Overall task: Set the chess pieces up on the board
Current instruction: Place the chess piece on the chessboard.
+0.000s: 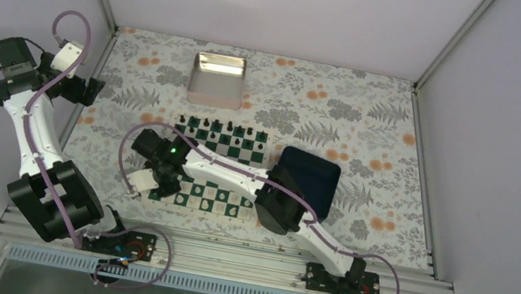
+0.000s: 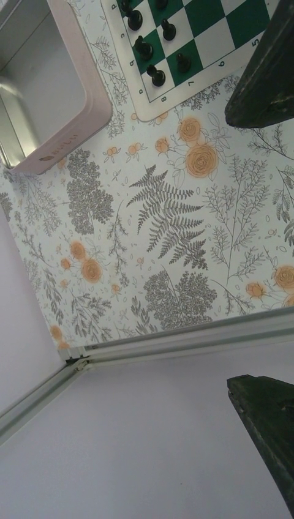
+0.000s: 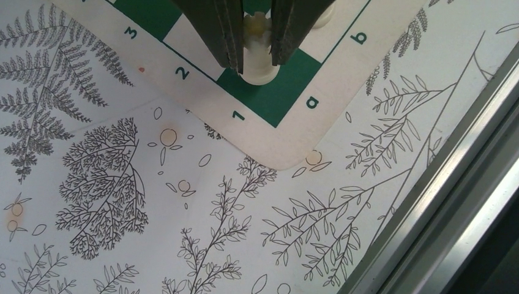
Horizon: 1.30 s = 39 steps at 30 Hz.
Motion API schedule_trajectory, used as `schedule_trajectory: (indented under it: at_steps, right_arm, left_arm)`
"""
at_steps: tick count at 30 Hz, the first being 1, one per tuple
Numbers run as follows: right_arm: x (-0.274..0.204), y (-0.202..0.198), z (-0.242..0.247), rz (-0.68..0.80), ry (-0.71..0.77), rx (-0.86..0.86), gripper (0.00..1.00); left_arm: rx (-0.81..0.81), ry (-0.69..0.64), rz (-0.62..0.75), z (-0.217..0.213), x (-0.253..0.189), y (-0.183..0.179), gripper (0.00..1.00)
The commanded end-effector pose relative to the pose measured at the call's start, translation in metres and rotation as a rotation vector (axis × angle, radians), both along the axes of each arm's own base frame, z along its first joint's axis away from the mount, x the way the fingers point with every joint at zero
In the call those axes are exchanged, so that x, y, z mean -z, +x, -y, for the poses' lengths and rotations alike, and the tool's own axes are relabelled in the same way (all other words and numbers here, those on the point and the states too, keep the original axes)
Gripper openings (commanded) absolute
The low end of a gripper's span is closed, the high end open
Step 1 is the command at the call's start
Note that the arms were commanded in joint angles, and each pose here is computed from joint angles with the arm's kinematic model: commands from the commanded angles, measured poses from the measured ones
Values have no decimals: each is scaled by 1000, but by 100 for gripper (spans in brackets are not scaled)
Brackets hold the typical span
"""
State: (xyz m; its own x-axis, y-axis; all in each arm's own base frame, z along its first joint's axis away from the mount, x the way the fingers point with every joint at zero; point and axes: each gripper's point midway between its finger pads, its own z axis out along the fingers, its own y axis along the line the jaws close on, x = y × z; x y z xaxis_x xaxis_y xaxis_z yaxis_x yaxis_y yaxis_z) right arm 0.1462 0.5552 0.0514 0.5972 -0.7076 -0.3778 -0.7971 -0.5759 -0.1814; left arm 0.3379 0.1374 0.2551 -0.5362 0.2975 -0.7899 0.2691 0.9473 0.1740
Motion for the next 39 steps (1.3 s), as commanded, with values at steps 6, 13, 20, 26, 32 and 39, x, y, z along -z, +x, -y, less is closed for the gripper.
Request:
schedule_trajectory:
  at_steps: [6,13,20,26,32,39]
  right_arm:
    - [19,-2,-3,-2,-15,-8,13]
    - [18,-1,-2,-2,-15,-6,16]
    - [20,-1,2,-6,-24,-6,21]
    - [14,1,0,-1,-6,1,22]
    - [-30,-1,-4,-26,78,1,26]
    - [-124,-4,14,-51,200,24,47]
  left_arm:
    - [43,-15,16,7,-1,-3,100]
    - [47,-26,13,7,2,-3,100]
    - [57,-39,15,10,0,-3,100]
    - [60,-39,18,11,-1,-4,100]
    - [71,-51,26,14,-8,-4,100]
    - [87,-62,49,19,-26,-4,100]
